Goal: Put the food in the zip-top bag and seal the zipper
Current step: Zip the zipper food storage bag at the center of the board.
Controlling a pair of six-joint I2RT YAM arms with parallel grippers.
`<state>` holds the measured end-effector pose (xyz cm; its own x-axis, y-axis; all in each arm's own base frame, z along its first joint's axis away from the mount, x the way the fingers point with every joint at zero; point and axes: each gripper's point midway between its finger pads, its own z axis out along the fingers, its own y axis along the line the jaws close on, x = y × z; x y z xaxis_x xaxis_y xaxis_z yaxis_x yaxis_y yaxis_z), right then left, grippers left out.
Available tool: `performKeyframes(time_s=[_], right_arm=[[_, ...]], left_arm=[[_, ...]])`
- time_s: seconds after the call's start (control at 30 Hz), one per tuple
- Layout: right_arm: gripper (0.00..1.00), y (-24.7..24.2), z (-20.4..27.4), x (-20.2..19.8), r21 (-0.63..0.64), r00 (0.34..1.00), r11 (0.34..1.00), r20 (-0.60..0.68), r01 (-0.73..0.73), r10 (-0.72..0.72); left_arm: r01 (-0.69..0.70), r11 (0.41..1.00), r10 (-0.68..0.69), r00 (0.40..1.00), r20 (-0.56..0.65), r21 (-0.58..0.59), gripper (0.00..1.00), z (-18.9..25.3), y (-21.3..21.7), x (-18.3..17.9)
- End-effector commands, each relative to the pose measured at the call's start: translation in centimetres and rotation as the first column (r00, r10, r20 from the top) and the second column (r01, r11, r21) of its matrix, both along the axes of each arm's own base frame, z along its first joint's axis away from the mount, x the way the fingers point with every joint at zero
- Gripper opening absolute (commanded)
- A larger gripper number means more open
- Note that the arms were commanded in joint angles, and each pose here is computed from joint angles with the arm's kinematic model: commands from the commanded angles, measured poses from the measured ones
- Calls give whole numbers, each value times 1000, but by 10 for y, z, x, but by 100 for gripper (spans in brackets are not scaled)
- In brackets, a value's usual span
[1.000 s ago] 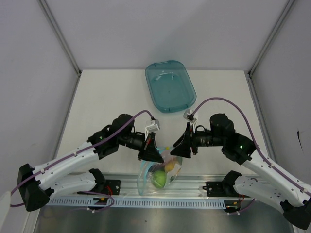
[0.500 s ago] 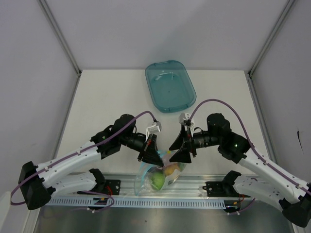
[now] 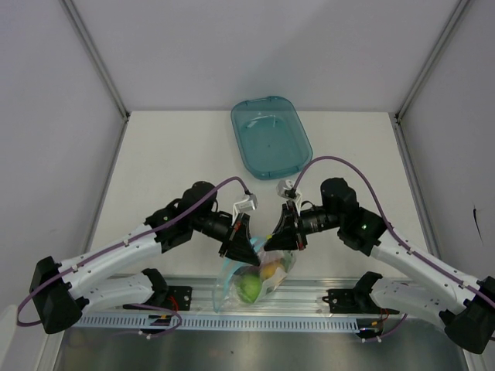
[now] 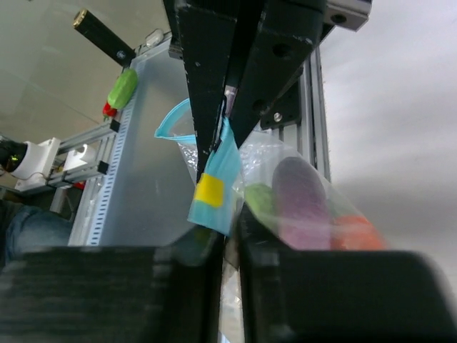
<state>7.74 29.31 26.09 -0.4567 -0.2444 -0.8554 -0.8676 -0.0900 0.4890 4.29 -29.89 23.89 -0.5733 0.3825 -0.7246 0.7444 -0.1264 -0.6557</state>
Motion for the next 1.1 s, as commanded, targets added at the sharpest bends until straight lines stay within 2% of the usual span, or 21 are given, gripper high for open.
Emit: performKeyframes(time_s=[0.0,0.03,0.1,0.17,0.2,0.23,0.33,0.57,0.7,0.87,1.07], right_arm=[[1,5,17,5,55,999,998,36,13,-15],[0,5,17,5,51,999,998,21,25,-26],[0,6,16,6,44,999,998,-9,43,-43],[0,8,15,8,27,995,996,-64,80,-78],[0,8,13,8,17,992,996,-88,91,-89],[0,9,12,8,6,989,995,-111,97,-96],[0,12,6,5,-32,976,992,-179,120,-124],[0,17,11,3,-70,957,983,-224,171,-182],[0,22,18,2,-80,950,978,-234,194,-207],[0,27,20,7,-123,928,964,-265,237,-262],[0,30,19,12,-164,897,948,-314,272,-312]], left_arm=[[11,999,-9,999,44,-40,11,14,0,1],[-3,999,5,998,55,-38,16,14,0,3],[-94,995,96,989,109,-17,39,12,0,16],[-156,986,165,969,187,-62,49,27,4,24],[-193,977,207,954,216,-86,57,33,6,29],[-255,961,274,929,248,-107,59,36,7,39],[-345,919,389,866,313,-190,60,61,14,54],[-437,862,505,788,353,-257,51,84,16,73],[-451,858,514,770,378,-247,45,87,15,76],[-440,865,501,772,390,-241,44,84,12,73],[-439,865,501,752,428,-243,51,83,12,70]])
